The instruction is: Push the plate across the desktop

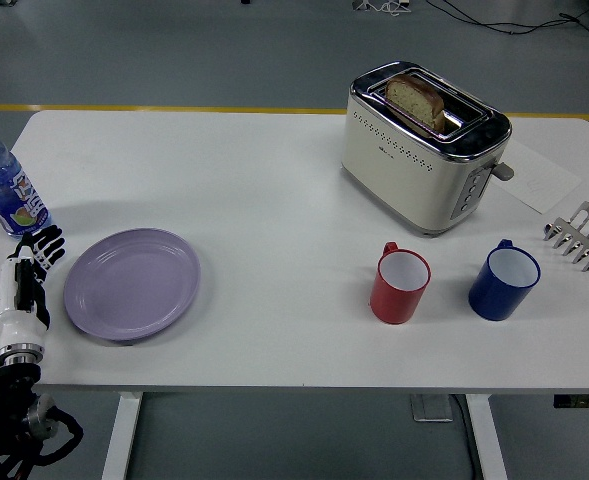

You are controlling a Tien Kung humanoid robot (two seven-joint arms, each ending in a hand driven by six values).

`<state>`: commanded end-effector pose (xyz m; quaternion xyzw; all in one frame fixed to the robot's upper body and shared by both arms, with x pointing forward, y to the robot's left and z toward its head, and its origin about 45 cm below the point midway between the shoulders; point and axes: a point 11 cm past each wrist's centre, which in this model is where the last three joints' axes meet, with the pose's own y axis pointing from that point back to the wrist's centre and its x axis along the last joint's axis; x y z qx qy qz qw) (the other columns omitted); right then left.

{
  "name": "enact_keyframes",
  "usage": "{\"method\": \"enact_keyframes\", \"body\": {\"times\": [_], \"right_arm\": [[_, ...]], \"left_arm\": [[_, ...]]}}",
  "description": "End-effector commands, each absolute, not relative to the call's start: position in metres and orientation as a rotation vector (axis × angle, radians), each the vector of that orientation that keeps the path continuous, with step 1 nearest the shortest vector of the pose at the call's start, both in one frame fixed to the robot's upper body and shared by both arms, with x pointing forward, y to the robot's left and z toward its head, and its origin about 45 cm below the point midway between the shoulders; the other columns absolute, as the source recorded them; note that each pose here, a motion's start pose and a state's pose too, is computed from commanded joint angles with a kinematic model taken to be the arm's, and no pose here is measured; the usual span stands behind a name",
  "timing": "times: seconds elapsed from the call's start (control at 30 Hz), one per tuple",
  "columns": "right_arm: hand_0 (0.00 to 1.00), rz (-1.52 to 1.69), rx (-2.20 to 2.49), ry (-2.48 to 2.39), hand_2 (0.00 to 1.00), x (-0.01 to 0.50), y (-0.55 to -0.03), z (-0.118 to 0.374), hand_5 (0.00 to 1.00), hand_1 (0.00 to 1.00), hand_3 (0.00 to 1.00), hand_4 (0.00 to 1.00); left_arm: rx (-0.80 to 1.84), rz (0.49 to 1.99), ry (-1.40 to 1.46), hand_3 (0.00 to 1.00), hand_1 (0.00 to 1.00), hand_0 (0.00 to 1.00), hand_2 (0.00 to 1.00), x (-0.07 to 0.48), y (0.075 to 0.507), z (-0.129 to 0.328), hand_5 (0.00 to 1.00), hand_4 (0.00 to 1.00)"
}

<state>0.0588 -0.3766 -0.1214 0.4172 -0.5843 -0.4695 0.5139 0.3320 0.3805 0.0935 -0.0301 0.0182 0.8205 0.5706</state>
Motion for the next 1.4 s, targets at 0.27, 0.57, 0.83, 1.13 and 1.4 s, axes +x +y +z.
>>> {"method": "enact_keyframes", "body": {"times": [0.27,0.57,0.83,1.13,1.4], "right_arm": [[0.634,-1.126,1.005,-1.403,0.678,0.060,-0.376,-0.121,0.375,0.613,0.611,0.451],[0.633,-1.128,1.003,-1.400,0.678,0.057,-0.376,-0.122,0.373,0.613,0.611,0.450],[0.634,-1.129,1.000,-1.395,0.678,0.054,-0.377,-0.122,0.371,0.613,0.611,0.450],[0.634,-1.127,0.998,-1.395,0.678,0.054,-0.378,-0.122,0.369,0.613,0.611,0.451],[0.634,-1.121,1.002,-1.404,0.678,0.057,-0.380,-0.121,0.366,0.613,0.611,0.453]], "left_arm": [[-0.086,1.906,0.075,0.629,0.766,0.742,0.745,0.337,0.365,0.090,0.998,0.445],[-0.099,1.878,0.091,0.627,0.766,0.742,0.744,0.341,0.350,0.089,0.998,0.441],[-0.109,1.864,0.099,0.624,0.765,0.741,0.744,0.342,0.341,0.089,0.992,0.436],[-0.142,1.845,0.124,0.624,0.764,0.741,0.743,0.349,0.322,0.091,0.988,0.433],[-0.151,1.801,0.151,0.622,0.762,0.740,0.743,0.355,0.301,0.090,0.985,0.434]]}}
